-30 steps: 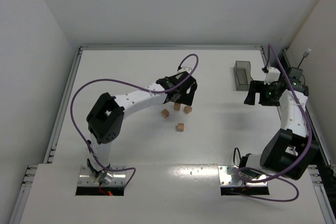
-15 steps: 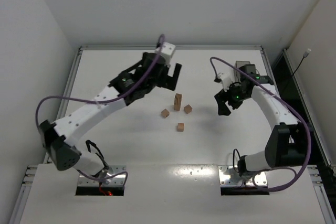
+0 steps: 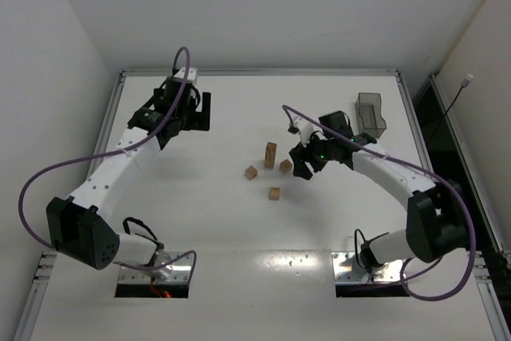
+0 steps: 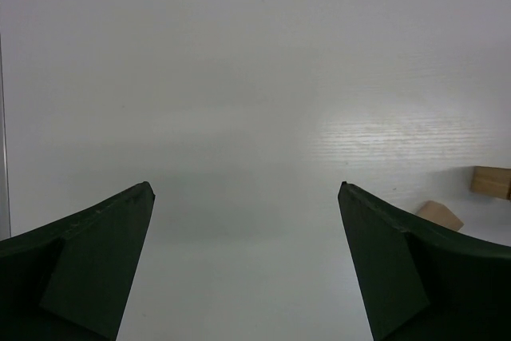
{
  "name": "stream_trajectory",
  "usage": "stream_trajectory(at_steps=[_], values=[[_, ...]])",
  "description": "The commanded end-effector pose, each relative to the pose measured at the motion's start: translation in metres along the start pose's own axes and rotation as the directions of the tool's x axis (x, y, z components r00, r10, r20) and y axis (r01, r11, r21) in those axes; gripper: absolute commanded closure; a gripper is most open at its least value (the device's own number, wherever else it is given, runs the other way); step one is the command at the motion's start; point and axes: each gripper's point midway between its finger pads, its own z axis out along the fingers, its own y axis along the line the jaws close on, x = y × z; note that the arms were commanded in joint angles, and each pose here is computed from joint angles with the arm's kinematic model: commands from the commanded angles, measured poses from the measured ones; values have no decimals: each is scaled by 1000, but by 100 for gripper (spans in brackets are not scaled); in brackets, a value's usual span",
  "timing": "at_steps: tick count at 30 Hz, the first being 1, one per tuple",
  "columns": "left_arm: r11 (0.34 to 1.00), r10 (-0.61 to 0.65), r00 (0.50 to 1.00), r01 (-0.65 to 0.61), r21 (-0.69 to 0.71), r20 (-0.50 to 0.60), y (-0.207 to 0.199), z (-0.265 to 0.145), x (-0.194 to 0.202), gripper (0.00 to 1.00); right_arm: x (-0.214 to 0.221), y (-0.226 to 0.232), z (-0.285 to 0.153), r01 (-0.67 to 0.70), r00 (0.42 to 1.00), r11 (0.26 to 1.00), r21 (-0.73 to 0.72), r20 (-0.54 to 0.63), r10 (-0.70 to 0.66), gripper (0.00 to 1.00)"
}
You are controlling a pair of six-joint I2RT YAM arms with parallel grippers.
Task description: Build the wood block tower
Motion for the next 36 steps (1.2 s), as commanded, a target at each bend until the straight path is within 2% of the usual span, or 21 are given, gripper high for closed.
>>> stream_trajectory(at_steps=[1,11,17,28,32,36], values=[[999,-40,999,39,38,28,5,-4,-9,0,-24,-4,24,-5,998,999,47,68,2,38],[998,-50,999,51,41,-6,7,11,-5,0,-22,-15,67,-40,999,995,89,-23,42,40],[997,-48,999,49,57,-18,3,15,-4,0,-28,-19,74,-51,998,993,109,-29,54,40],[996,-58,998,60,65,-40,2,21,1,0,-17,-19,94,-49,990,993,110,-128,63,41],[995,-58,997,60,74,-41,0,21,1,0,-10,-17,94,-62,987,992,109,-141,77,42],[996,-55,997,59,72,-50,0,24,3,0,-15,-15,81,-58,994,990,129,-85,69,42]])
